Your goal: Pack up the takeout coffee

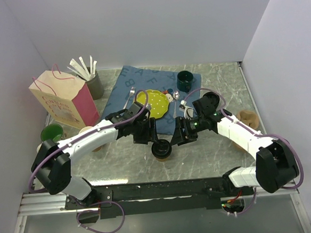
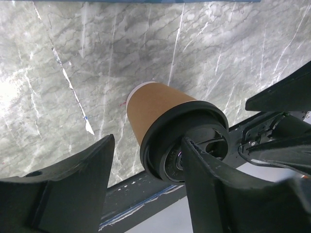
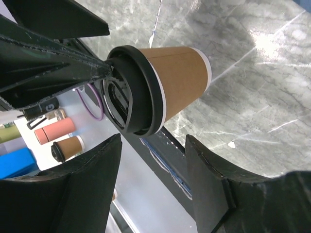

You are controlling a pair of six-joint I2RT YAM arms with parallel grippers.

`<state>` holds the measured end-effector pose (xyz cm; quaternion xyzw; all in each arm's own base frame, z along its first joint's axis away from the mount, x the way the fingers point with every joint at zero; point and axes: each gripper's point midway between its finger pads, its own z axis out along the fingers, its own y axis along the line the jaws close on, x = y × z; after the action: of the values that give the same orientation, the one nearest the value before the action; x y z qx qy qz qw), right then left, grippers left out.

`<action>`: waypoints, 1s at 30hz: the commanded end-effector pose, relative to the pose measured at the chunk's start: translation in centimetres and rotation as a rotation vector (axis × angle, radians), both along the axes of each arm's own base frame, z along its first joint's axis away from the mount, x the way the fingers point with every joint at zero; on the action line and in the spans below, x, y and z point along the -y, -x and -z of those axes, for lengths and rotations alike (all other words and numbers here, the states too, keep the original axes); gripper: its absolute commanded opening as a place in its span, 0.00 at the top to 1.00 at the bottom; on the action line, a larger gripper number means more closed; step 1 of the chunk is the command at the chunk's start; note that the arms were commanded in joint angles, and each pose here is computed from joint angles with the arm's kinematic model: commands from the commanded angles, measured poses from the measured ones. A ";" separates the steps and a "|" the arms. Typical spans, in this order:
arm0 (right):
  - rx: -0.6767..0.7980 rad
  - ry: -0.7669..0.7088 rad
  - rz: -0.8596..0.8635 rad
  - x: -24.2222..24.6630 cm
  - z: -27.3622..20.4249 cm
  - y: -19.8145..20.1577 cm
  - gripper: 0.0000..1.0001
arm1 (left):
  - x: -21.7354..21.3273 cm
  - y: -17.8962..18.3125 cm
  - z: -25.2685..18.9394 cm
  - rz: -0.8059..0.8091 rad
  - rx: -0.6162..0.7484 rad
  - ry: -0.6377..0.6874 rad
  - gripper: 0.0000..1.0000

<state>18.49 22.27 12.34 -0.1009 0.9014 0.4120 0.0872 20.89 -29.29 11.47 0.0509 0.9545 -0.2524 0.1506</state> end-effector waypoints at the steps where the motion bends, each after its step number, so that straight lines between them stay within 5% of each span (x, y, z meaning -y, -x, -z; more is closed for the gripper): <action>1: 0.048 -0.044 0.001 -0.4 -1.0 -0.5 0.38 | 0.4 -0.6 -3.0 0.021 0.067 0.039 0.35; 12: 0.043 -0.033 0.003 -0.1 -0.5 0.0 0.36 | 0.4 1.5 -2.1 0.051 0.034 0.124 0.35; 30: 0.012 -0.055 0.024 -0.6 1.2 -0.3 0.53 | -0.5 2.5 0.9 0.040 -0.017 0.083 0.42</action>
<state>18.34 22.56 11.46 -0.0911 0.8952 0.4264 0.0916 18.68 -29.33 11.09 0.0627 0.9407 -0.3035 0.1377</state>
